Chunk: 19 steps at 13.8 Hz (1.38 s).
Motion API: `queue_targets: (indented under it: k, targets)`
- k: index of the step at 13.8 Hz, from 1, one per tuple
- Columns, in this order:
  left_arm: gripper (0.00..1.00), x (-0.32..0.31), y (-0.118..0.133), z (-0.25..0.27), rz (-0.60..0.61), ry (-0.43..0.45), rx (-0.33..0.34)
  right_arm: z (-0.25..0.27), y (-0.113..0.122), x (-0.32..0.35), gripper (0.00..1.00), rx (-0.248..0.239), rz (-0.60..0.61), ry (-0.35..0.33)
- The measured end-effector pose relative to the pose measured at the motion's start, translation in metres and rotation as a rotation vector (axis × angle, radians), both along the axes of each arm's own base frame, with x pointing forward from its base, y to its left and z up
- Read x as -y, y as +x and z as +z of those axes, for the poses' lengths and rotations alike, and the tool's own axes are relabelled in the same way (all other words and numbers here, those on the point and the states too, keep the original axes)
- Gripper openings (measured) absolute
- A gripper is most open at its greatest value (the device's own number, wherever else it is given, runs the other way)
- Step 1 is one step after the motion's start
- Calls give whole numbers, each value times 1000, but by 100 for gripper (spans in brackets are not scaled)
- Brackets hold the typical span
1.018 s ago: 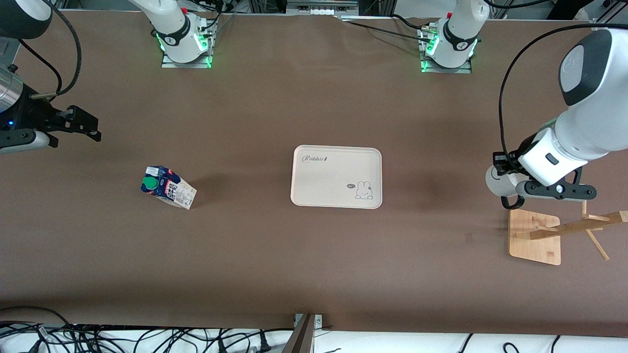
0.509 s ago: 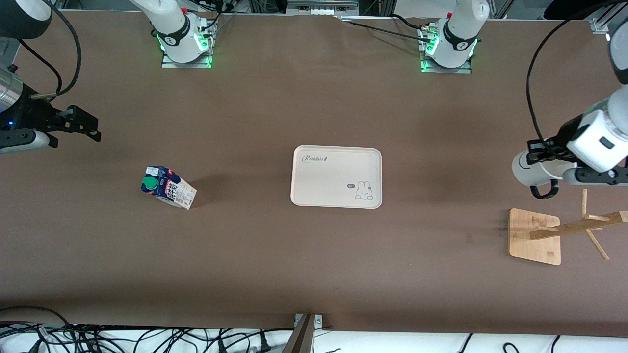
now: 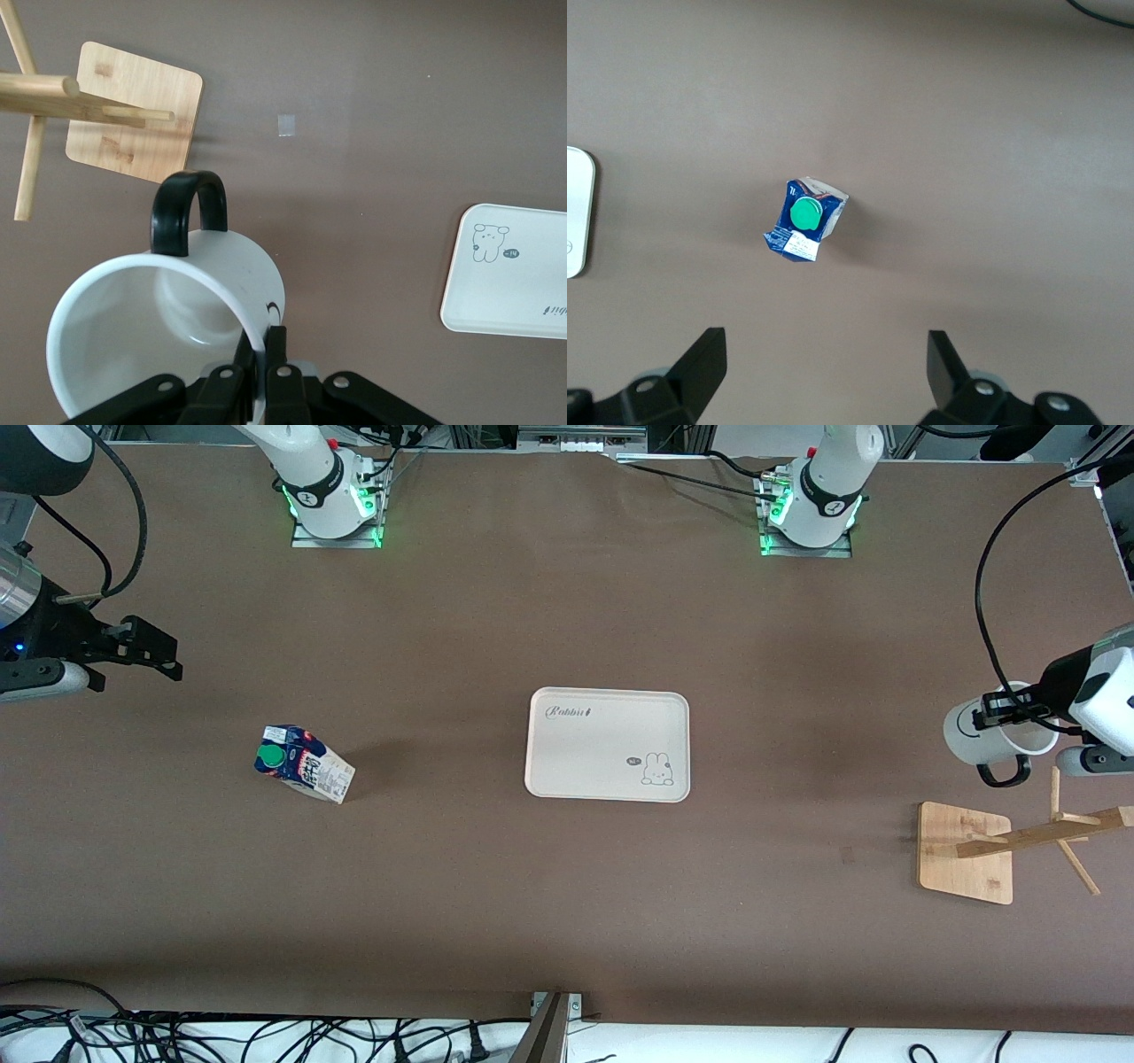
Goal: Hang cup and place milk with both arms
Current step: 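Move the mug around the stand, aligning its handle with a peg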
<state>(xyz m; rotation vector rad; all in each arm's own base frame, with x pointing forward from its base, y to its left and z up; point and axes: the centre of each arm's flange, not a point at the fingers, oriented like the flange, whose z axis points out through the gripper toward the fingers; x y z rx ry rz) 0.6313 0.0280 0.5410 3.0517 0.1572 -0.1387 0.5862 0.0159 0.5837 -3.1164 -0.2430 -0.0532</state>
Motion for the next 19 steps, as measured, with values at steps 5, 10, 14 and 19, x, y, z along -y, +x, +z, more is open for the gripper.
queue_targets:
  k: [5,10,14,19]
  targets:
    - [7,-18,12,-2,51,-56,74,0,0,0,100,0,0,0]
    - [7,-37,31,-7,31,-89,124,0,0,0,100,0,0,0]
    - [7,-42,39,-4,27,-89,144,0,0,0,100,0,0,0]
    - [7,-67,37,-5,51,-87,144,0,0,0,100,0,0,0]
